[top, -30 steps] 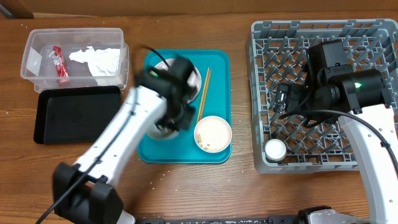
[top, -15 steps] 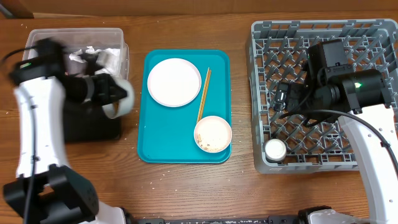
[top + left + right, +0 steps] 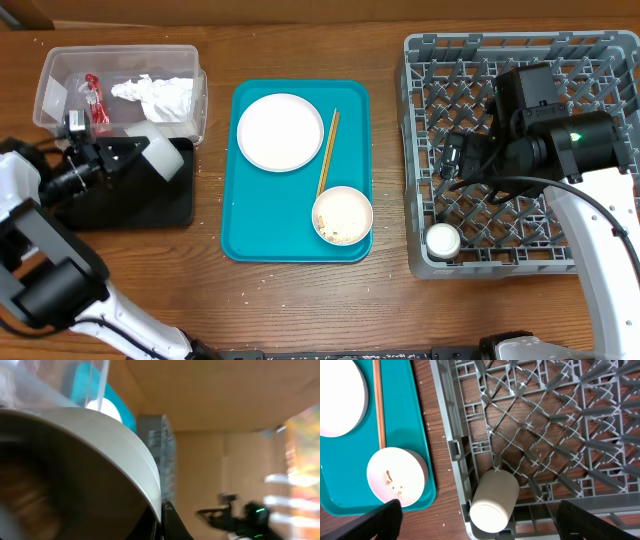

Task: Sort waste into correct bins and load items into the dishwasher
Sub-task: 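Tip the grey bowl's food onto the black tray with left gripper, then set the empty grey bowl back on the teal tray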

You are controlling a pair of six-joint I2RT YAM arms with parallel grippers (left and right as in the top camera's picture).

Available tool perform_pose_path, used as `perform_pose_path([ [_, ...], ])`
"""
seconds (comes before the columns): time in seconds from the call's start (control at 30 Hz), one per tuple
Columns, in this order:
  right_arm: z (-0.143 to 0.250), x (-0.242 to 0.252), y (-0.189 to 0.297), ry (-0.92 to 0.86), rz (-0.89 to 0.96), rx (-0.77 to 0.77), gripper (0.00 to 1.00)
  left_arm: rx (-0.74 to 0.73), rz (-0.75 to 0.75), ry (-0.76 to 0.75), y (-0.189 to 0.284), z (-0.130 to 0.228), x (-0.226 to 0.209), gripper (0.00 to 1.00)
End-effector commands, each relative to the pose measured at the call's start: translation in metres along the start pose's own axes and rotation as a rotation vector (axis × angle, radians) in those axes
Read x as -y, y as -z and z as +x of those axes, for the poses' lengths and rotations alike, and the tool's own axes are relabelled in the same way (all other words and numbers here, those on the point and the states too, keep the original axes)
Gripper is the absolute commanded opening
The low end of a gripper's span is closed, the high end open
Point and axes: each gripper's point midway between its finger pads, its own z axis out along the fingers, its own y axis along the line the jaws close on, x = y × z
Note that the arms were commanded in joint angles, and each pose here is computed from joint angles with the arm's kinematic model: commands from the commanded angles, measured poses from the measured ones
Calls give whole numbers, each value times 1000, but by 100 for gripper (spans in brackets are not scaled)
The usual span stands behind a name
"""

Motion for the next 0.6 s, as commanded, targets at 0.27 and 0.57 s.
perform_pose_path([
  [0.27, -5, 1, 6, 5, 0, 28, 100, 47, 112, -6, 3, -8, 35, 4],
  [0.57, -5, 1, 6, 5, 1, 29, 100, -344, -201, -417, -55, 70, 78, 4],
])
